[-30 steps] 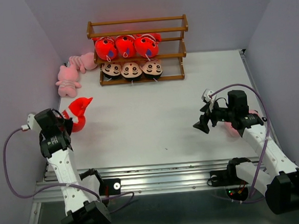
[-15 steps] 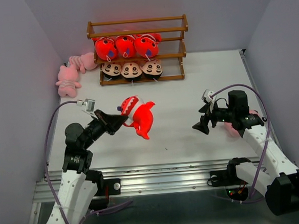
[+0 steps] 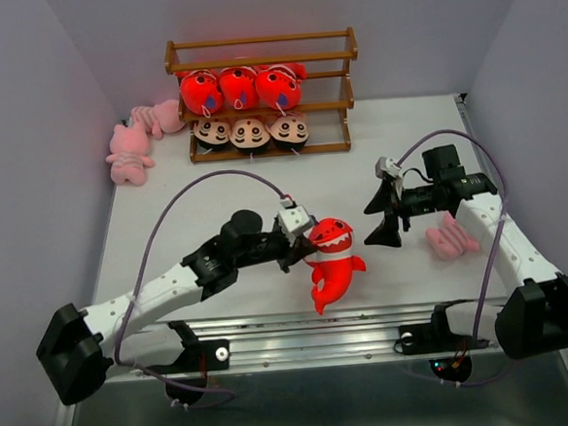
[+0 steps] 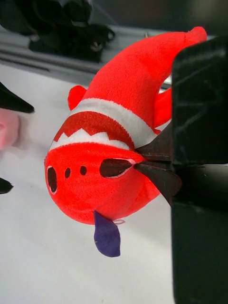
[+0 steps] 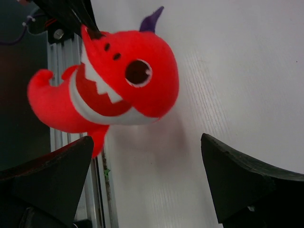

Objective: Place and organize the stuffed toys onto the shelf
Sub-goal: Pass the stuffed toy from the left arm to the right

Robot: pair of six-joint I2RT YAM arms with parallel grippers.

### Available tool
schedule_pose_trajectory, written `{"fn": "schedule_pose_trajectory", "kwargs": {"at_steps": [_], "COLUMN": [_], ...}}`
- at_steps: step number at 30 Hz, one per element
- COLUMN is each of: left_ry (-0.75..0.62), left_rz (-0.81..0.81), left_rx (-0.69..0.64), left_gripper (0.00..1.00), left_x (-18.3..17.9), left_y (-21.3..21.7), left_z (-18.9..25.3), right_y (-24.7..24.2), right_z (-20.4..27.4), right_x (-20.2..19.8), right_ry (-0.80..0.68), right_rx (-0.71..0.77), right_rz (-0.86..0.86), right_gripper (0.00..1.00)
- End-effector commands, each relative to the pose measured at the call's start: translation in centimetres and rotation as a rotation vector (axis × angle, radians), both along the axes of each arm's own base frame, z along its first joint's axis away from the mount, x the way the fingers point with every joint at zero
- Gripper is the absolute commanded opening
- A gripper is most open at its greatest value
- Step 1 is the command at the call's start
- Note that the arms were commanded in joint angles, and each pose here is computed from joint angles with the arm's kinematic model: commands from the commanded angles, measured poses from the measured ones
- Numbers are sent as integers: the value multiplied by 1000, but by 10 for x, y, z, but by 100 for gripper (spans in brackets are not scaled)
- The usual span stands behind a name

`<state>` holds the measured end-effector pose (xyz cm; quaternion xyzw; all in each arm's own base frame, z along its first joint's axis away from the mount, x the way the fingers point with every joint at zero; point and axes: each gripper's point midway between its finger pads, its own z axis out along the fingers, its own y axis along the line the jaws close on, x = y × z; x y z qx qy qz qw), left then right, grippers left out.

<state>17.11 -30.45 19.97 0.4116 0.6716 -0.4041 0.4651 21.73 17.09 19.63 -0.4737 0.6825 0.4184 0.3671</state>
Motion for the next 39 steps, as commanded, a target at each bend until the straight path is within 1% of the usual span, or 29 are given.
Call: {"fn": "schedule_pose_trajectory", "kwargs": {"at_steps": [1,4,5,8,11,13,14,15,16,17,19,20,21,22,23,26,27,31,33,34,35,36,39], "left_ry": [-325,-384,-418,-451,-451,-480,-510,-537,-549,-545,-513,-478,-458,-442,-392,-314,-258,-125,-75,-28,-7,10,69], "left_rz": [105,136,141,126,131,131,164,166,212,327,437,507,534,579,608,725,753,820,848,872,924,936,956], "left_rx": [201,191,154,107,106,120,122,118,123,92,40,-25,-66,-134,-193,-266,-302,-428,-460,-494,-493,-503,-530], "left_gripper": [0,0,0,0,0,0,0,0,0,0,0,0,0,0,0,0,0,0,0,0,0,0,0], "left_x": [45,54,55,50,49,43,45,38,40,51,57,61,61,61,60,68,70,75,76,78,81,82,78], "left_y": [-10,-10,-12,-12,-11,-11,-9,-11,-5,4,14,18,20,24,25,34,33,28,24,19,23,21,6], "left_z": [8,16,26,32,29,26,29,31,29,40,46,55,60,70,74,76,75,79,78,80,75,75,73], "right_y": [1,-3,-5,-4,0,3,6,7,9,12,15,17,17,17,17,18,20,19,23,24,25,26,31], "right_z": [30,36,36,31,27,28,32,36,39,44,45,46,50,46,50,57,60,53,51,48,50,57,59], "right_x": [-11,-6,-7,-9,-7,-3,-2,1,6,7,14,15,28,30,37,33,28,28,25,23,21,23,24], "right_ry": [47,7,-12,-21,10,46,79,99,131,172,241,341,310,346,346,338,299,270,284,288,317,271,275], "right_rx": [32,9,9,23,51,72,94,107,123,150,177,196,212,223,247,289,303,311,320,330,349,376,399], "right_rz": [-11,-87,-111,-119,-115,-112,-116,-124,-127,-128,-156,-205,-246,-287,-332,-344,-327,-349,-322,-312,-314,-300,-305], "right_gripper": [100,100,100,100,100,100,100,100,100,100,100,100,100,100,100,100,100,100,100,100,100,100,100]}}
